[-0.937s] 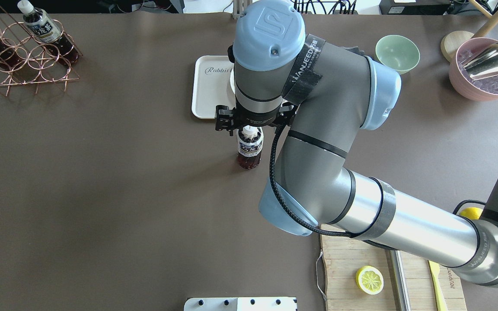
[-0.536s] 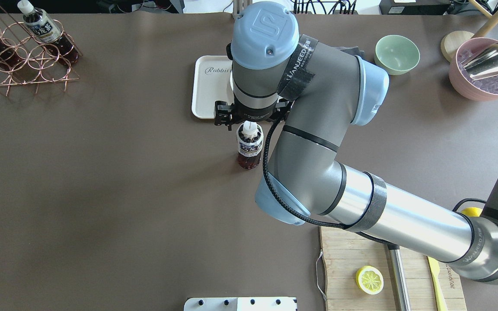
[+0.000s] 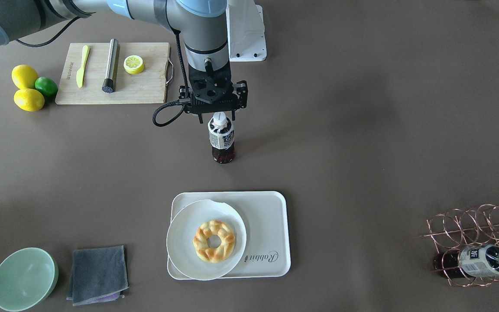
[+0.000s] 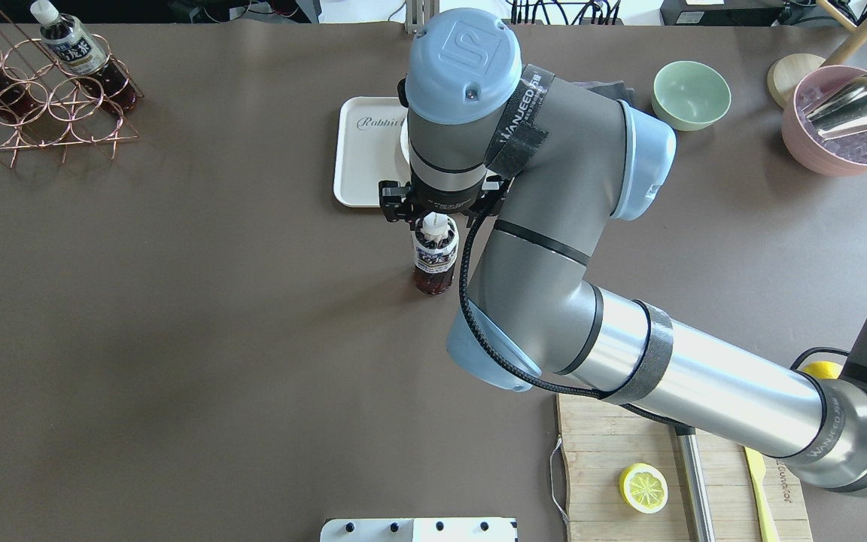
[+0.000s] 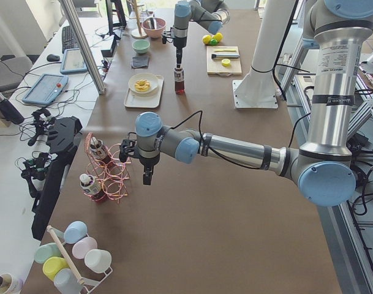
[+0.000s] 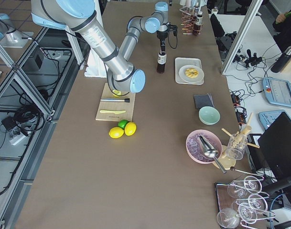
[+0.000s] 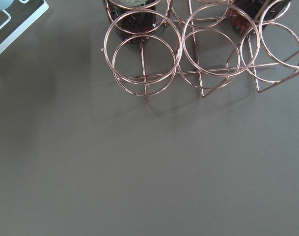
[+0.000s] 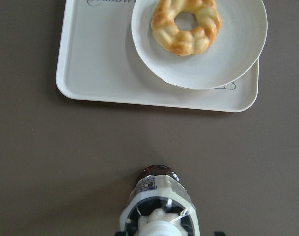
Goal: Place tea on tray
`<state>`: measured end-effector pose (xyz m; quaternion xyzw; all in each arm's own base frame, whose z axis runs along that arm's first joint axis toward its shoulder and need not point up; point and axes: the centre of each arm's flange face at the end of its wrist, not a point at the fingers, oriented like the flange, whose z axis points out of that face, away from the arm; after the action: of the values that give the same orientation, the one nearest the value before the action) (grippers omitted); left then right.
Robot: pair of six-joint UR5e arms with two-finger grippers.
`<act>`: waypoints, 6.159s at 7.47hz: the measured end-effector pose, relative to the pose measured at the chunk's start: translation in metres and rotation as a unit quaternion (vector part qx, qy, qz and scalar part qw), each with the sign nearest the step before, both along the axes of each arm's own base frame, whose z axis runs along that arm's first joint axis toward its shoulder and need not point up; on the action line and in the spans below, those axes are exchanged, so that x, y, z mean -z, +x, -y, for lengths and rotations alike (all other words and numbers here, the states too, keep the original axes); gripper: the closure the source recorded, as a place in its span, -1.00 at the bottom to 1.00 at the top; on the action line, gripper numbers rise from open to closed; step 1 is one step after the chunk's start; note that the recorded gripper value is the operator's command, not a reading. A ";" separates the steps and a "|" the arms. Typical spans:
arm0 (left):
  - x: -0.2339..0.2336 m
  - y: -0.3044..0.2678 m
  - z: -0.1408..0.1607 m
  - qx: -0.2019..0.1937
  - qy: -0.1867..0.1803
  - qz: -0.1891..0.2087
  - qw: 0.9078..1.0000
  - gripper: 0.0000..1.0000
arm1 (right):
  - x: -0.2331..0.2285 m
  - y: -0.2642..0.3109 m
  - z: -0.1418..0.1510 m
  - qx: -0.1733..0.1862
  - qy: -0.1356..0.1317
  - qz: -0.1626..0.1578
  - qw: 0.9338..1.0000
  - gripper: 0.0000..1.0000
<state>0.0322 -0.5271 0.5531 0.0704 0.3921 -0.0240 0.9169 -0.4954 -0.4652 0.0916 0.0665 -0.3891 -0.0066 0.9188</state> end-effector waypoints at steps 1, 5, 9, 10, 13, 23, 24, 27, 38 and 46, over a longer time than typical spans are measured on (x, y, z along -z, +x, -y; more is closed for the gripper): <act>0.001 0.001 0.004 0.000 0.001 0.000 1.000 -0.95 | -0.002 -0.002 -0.001 0.001 -0.001 -0.001 1.000 0.86; 0.003 0.003 0.014 0.000 0.002 0.000 1.000 -0.95 | 0.004 0.000 -0.004 0.002 0.004 0.004 1.000 1.00; 0.005 0.002 0.016 0.001 0.003 -0.001 1.000 -0.95 | 0.051 0.038 0.038 -0.024 0.011 0.027 0.999 1.00; 0.005 0.002 0.017 0.001 0.003 -0.001 1.000 -0.95 | 0.077 0.028 0.061 -0.028 0.006 0.022 0.999 1.00; -0.001 -0.001 0.017 0.003 -0.002 0.000 1.000 -0.95 | 0.127 -0.001 0.140 -0.032 0.006 0.000 0.999 1.00; -0.009 -0.007 0.020 0.010 -0.010 0.002 1.000 -0.95 | 0.086 -0.067 0.196 -0.023 0.023 0.001 0.999 0.49; -0.009 -0.007 0.020 0.010 -0.010 0.003 1.000 -0.95 | 0.085 -0.068 0.196 -0.024 0.023 0.000 0.999 0.01; -0.009 -0.006 0.021 0.009 -0.010 0.003 1.000 -0.95 | 0.080 -0.073 0.194 -0.029 0.025 -0.003 0.999 -0.97; -0.017 -0.087 0.024 -0.015 -0.008 0.024 1.000 -0.95 | -0.012 0.187 0.114 0.040 -0.004 -0.054 0.998 -0.99; -0.023 -0.091 0.018 -0.021 -0.011 0.026 0.999 -0.95 | -0.439 0.462 0.077 0.093 -0.038 -0.080 0.992 -0.99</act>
<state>-0.0586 -0.5452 0.5762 0.0526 0.3694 -0.0071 0.9278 -0.0336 -0.5418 0.5310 -0.0054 -0.3188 -0.0823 0.9442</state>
